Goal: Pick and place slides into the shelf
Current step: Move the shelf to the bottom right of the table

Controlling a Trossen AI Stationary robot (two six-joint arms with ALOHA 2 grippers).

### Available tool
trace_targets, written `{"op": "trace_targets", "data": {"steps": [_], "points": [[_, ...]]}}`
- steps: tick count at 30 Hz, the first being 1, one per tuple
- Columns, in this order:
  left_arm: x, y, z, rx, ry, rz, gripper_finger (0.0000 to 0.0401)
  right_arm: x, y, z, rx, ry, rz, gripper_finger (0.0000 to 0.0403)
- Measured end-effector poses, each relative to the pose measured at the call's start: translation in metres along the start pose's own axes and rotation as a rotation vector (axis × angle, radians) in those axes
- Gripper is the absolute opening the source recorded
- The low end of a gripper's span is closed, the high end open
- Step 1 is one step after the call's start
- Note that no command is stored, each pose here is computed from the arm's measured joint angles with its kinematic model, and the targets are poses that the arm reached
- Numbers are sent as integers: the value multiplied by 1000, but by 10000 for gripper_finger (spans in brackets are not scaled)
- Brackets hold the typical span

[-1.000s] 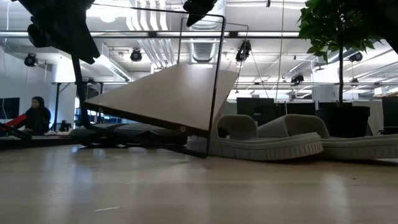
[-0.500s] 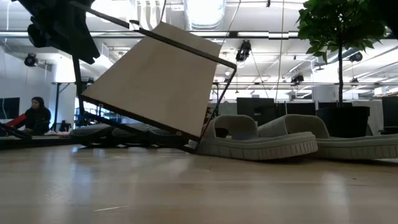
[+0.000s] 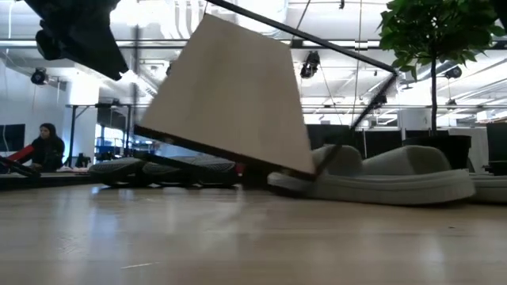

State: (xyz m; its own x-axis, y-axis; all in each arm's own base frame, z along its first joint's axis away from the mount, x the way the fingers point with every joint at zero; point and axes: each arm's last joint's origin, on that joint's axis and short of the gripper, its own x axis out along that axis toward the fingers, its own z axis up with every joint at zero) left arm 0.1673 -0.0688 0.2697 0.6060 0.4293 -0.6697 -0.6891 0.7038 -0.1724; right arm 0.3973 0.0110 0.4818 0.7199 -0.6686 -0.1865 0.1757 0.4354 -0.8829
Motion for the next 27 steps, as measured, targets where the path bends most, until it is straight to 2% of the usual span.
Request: {"op": "trace_targets", "data": {"steps": [2,7,10,14,18,22,25,27], "points": [[0,-3,2,6,-21,-25,132,0,-1,1,-12,-1,-11,29],[-3,-21,12,81,-107,-175,132,7,-11,-3,18,7,-66,29],[0,-21,13,161,-115,-187,132,10,-16,-4,50,2,-95,29],[10,-22,15,200,-128,-219,113,11,-17,-4,74,-1,-101,29],[25,-20,8,232,-144,-199,65,7,-12,0,79,0,-97,29],[46,-11,-1,237,-133,-113,12,-4,-5,9,78,-18,-89,29],[59,-6,-5,212,-145,-87,7,-10,0,15,85,-28,-84,29],[66,-6,-6,191,-171,-116,13,-15,2,17,94,-21,-92,29]]}}
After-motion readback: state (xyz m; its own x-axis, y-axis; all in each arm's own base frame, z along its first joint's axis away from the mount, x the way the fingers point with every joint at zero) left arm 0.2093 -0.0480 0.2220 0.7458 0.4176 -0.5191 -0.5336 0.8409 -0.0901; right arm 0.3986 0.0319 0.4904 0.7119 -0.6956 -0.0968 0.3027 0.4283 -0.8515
